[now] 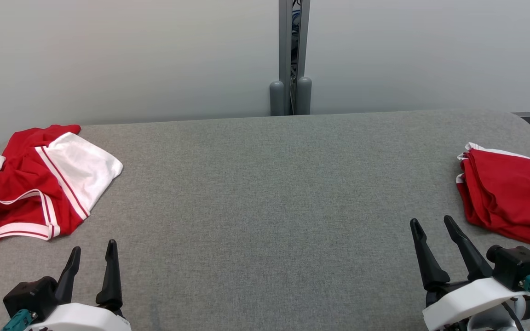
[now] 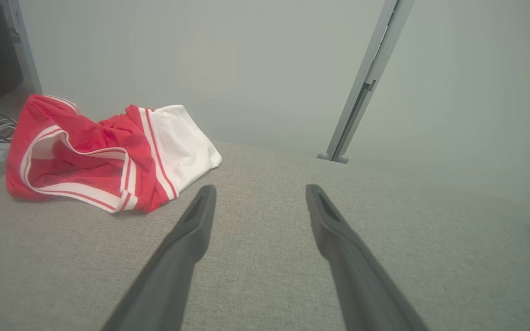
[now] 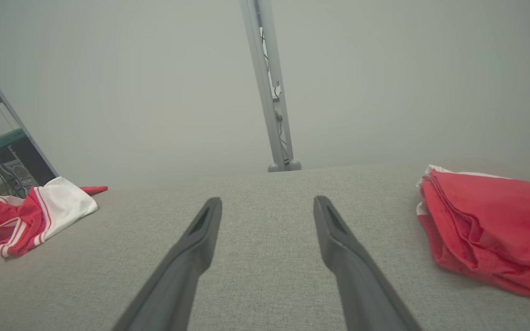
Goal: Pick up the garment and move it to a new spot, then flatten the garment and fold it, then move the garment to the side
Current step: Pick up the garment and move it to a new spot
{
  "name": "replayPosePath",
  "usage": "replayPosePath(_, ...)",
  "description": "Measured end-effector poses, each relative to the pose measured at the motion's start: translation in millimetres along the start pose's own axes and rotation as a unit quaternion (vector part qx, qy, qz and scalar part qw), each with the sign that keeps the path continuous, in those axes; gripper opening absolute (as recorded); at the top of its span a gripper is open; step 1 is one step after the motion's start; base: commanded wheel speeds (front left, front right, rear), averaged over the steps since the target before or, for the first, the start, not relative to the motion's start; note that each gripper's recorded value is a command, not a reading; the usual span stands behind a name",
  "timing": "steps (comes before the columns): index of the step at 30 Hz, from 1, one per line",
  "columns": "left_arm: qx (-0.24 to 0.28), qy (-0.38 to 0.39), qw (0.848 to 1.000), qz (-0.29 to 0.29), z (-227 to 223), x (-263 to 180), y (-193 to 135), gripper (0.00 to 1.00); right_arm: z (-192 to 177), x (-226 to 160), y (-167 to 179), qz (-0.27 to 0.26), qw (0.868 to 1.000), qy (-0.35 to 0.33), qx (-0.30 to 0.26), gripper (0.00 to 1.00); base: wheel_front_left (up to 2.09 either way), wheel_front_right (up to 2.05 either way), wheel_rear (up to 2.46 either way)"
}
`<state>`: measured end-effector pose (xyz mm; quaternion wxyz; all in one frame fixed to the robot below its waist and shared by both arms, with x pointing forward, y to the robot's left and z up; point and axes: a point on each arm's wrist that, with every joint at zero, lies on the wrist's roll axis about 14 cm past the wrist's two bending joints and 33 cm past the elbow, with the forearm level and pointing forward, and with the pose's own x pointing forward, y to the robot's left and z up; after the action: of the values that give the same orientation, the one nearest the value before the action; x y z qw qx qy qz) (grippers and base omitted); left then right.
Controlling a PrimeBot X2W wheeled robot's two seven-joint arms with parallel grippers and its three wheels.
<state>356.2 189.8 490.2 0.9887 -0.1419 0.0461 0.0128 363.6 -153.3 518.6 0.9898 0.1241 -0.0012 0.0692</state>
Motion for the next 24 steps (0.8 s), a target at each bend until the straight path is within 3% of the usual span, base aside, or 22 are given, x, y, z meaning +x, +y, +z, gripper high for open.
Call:
replayPosePath(13,-0.002,-0.003,1.0,0.009,3,-4,6,1.0,-2,6,9,0.014,1.0,0.003,0.0,1.0,0.0,0.0,0.0)
replayPosePath(24,-0.008,-0.031,0.997,0.068,17,-30,42,1.0,-11,26,49,0.077,0.997,0.019,0.001,1.0,0.0,0.0,0.0)
